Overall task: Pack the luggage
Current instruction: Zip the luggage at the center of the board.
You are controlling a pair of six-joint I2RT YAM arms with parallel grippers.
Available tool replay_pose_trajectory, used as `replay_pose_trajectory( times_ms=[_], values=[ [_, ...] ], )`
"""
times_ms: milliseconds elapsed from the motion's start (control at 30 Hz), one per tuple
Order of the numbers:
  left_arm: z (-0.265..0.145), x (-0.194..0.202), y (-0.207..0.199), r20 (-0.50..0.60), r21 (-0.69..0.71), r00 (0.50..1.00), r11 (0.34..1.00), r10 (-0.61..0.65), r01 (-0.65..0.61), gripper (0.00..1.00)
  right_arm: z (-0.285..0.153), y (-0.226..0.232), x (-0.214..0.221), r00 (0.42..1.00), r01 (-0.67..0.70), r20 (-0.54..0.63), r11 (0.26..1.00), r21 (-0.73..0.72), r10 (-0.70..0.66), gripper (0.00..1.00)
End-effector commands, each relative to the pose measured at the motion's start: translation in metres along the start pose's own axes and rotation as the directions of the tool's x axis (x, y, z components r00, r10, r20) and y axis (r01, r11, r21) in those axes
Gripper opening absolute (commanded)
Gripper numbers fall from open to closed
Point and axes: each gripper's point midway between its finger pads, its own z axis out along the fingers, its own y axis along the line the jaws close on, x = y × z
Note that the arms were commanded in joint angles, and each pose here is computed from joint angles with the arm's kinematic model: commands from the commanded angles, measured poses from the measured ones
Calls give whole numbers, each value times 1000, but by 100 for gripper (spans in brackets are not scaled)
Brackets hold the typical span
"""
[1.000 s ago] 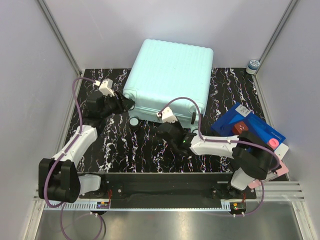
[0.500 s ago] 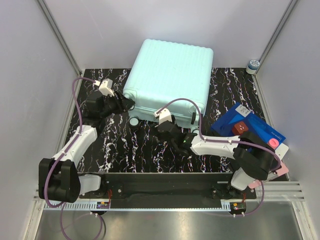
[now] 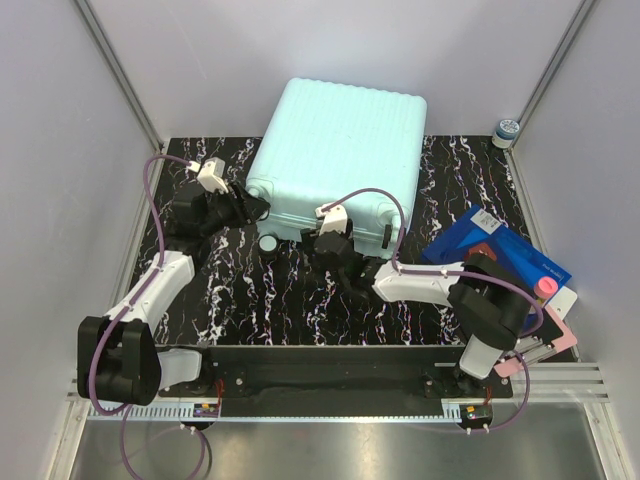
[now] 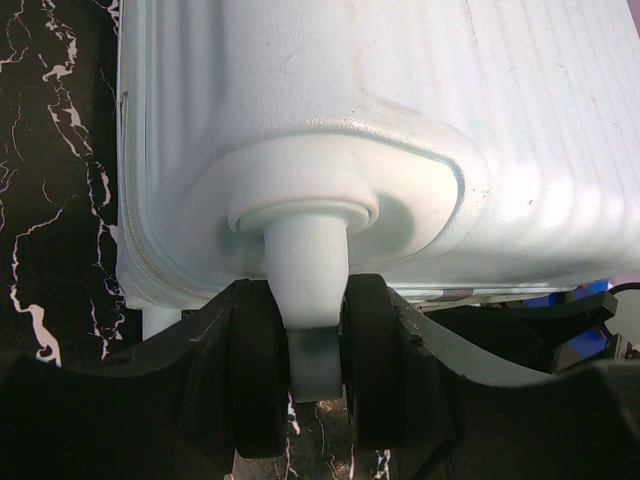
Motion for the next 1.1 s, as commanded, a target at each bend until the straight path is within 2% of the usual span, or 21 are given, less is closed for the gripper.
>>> replay_pose_trajectory(
  times_ms=[0, 600, 1067],
  values=[
    [-7, -27, -17, 94, 77, 994, 995, 60, -67, 0, 19, 6, -38, 982, -144, 116, 989, -25, 146, 79],
    [-7, -28, -20, 96, 92, 994, 993, 60, -69, 0, 29, 18, -47, 944, -235, 210, 966, -110, 254, 74],
    [-7, -26, -21, 91, 96, 994, 993, 56, -65, 0, 37, 28, -56, 926, -238, 262, 959, -153, 272, 71]
  ],
)
